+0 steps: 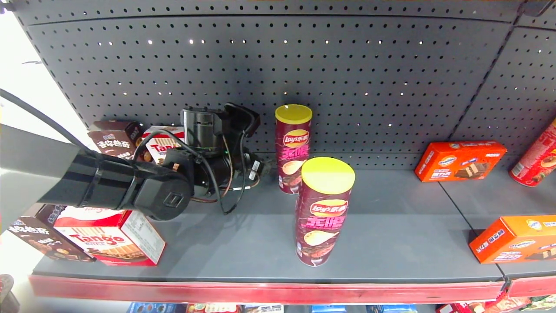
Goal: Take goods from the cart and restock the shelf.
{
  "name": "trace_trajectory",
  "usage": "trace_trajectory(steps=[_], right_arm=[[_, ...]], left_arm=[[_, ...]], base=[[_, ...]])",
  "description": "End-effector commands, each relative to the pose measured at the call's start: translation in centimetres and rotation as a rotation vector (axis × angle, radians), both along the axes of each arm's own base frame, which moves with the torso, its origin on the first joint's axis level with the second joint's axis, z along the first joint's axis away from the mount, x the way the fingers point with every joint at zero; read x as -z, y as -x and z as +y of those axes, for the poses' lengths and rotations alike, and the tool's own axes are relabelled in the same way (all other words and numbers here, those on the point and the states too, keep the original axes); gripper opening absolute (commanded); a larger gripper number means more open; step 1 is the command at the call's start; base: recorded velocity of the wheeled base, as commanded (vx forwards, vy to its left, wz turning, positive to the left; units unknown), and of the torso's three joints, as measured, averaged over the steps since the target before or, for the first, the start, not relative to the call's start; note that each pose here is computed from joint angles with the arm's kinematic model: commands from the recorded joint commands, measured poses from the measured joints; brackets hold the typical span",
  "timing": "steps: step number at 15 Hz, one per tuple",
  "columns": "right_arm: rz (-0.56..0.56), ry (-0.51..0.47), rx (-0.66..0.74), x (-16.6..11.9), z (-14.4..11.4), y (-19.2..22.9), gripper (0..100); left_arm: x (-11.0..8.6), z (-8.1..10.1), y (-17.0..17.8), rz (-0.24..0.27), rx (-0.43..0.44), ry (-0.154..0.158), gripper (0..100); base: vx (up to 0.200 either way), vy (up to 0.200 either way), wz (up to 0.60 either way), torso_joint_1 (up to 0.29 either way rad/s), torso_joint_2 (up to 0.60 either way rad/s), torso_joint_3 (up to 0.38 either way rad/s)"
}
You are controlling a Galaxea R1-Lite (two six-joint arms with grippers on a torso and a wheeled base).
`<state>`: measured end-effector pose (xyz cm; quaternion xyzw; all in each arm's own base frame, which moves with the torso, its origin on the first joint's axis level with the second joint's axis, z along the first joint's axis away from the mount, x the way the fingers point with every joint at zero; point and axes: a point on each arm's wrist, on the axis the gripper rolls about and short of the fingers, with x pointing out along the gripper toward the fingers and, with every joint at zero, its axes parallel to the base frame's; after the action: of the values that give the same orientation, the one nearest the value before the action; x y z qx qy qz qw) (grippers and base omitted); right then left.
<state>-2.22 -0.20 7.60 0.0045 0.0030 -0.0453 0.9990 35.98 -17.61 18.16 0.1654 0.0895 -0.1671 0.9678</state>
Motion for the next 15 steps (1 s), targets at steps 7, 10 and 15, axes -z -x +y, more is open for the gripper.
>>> trace_trajectory(steps=[7,10,15], right_arm=[[0.001,0.0,0.0,-0.01,0.0,-0.01,100],[0.001,0.0,0.0,-0.01,0.0,-0.01,100],[0.001,0.0,0.0,-0.01,0.0,-0.01,100]], left_arm=[[0.62,-0.72,-0.35,0.007,0.011,-0.002,100],[0.54,-0.81,-0.39,0.003,0.014,0.0,100],[0.54,-1.25,-0.15,-0.004,0.028,0.004,100]], base=[[0.0,0.0,0.0,0.0,0.0,0.0],[0.0,0.0,0.0,0.0,0.0,0.0],[0.0,0.0,0.0,0.0,0.0,0.0]])
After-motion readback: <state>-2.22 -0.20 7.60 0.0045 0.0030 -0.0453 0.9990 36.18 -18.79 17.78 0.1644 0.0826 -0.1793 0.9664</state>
